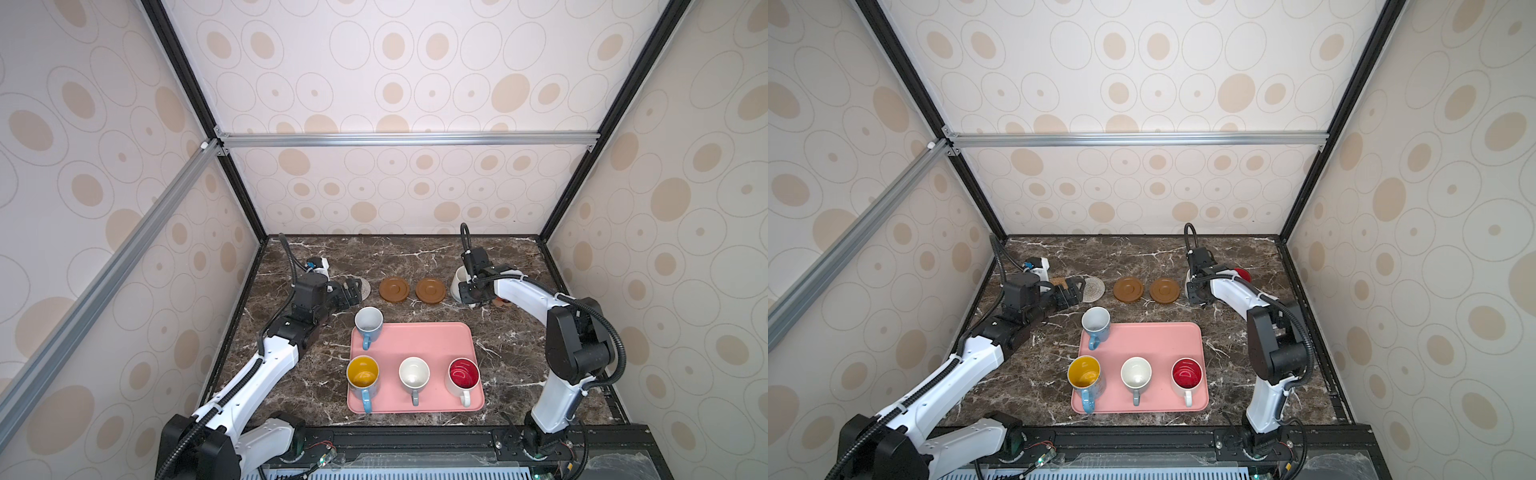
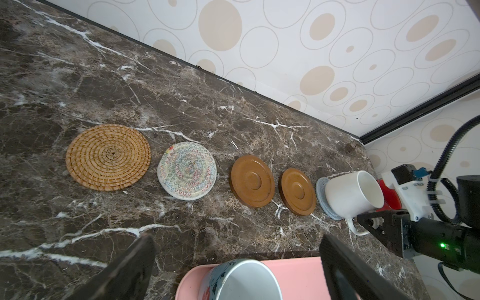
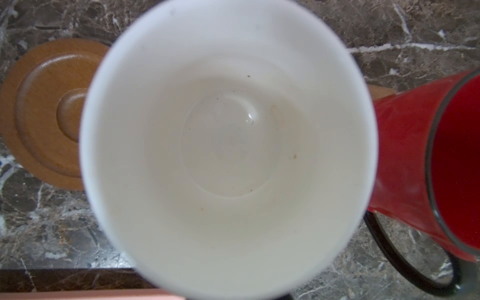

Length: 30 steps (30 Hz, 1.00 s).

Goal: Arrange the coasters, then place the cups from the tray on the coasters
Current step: 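Lower the white mug onto the grey knit coaster beside the red mug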

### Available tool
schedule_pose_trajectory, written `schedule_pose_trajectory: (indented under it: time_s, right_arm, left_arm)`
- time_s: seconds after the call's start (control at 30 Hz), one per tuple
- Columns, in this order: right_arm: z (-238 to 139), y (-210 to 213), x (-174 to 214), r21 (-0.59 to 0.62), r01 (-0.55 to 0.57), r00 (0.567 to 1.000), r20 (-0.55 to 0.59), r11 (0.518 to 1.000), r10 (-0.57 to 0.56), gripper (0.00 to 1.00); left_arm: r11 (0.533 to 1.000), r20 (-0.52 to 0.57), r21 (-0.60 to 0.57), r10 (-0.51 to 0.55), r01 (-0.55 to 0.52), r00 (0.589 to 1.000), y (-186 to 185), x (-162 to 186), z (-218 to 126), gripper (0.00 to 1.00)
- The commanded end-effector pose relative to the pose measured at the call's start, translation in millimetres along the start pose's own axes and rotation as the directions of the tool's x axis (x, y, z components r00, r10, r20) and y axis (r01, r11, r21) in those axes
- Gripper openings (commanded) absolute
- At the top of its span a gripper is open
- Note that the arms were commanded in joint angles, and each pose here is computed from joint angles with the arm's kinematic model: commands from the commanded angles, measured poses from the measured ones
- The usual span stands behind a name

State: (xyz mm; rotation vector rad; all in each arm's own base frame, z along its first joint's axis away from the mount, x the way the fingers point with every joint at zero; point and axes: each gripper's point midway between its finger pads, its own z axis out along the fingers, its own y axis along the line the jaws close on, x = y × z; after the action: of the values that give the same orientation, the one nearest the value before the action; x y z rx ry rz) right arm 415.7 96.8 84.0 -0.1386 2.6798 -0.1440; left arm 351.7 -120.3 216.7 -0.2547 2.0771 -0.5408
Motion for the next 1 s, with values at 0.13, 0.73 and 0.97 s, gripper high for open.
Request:
schedule_pose_trajectory:
  time_s: [0.13,0.73,0.97]
  right_arm:
    - [-7.2,-4.7,-26.1,0.008,-0.014,0.997,0.079,1.000,0.013,0.13]
    - [2.6,-7.3,-17.9,0.011,-0.017,0.999,0.052,1.000,0.017,0.13]
    - [7.4,-6.7,-13.8,0.009,-0.016,0.999,0.037,1.000,0.015,0.12]
  left_arm:
    - [1.000,0.028,0.006,-0.013,0.013,1.000,-5.5,-10.2,-7.5,1.00]
    - [1.000,0.029,0.006,-0.013,0.013,0.999,-5.2,-10.4,-9.0,1.00]
    - [1.000,0.028,0.005,-0.013,0.013,1.000,-5.0,-10.1,-9.0,1.00]
